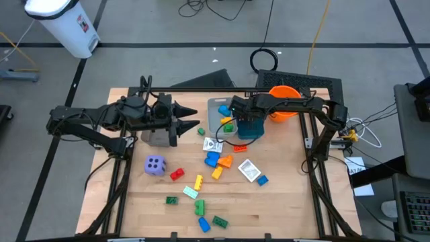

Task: Pick & Place Toys
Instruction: Put the orange dice into the blue bin

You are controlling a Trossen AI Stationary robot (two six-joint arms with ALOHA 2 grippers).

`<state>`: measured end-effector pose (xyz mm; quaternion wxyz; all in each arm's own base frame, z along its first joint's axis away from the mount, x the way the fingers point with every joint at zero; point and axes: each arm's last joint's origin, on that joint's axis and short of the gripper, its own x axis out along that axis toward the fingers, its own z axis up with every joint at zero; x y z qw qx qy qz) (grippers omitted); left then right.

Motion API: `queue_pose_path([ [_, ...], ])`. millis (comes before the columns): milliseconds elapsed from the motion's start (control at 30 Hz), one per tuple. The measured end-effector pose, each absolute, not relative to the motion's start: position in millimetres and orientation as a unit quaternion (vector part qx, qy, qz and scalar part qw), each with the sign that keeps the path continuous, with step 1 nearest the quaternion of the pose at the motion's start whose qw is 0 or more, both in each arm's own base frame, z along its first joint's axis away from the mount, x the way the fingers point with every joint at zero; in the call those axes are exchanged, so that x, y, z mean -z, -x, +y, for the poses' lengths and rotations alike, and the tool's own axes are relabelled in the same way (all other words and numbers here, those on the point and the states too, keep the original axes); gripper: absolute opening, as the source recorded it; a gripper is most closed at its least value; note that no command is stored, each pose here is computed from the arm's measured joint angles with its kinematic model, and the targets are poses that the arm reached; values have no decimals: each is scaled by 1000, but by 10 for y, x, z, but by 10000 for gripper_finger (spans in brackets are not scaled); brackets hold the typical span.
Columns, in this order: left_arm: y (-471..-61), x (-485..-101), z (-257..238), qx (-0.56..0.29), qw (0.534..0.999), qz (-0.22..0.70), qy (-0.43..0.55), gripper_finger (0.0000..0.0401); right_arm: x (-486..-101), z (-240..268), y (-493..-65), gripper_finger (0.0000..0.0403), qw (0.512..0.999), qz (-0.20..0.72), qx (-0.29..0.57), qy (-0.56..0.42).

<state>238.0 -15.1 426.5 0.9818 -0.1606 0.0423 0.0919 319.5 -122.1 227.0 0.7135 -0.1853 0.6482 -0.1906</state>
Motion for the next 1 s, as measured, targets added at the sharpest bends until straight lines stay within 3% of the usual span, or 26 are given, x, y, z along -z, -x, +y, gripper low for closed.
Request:
queue_pose_path([
  [167, -2380, -4265, -151, -92, 982, 42, 161, 227, -2270, -1221, -3195, 147, 712, 650, 186, 191],
  [567, -2380, -4265, -151, -92, 982, 42, 161, 227, -2274, -1224, -3203, 213, 714, 647, 185, 193],
  [1000, -2380, -4265, -151, -92, 981, 42, 163, 227, -2275, -1225, -3205, 213, 715, 646, 186, 193],
])
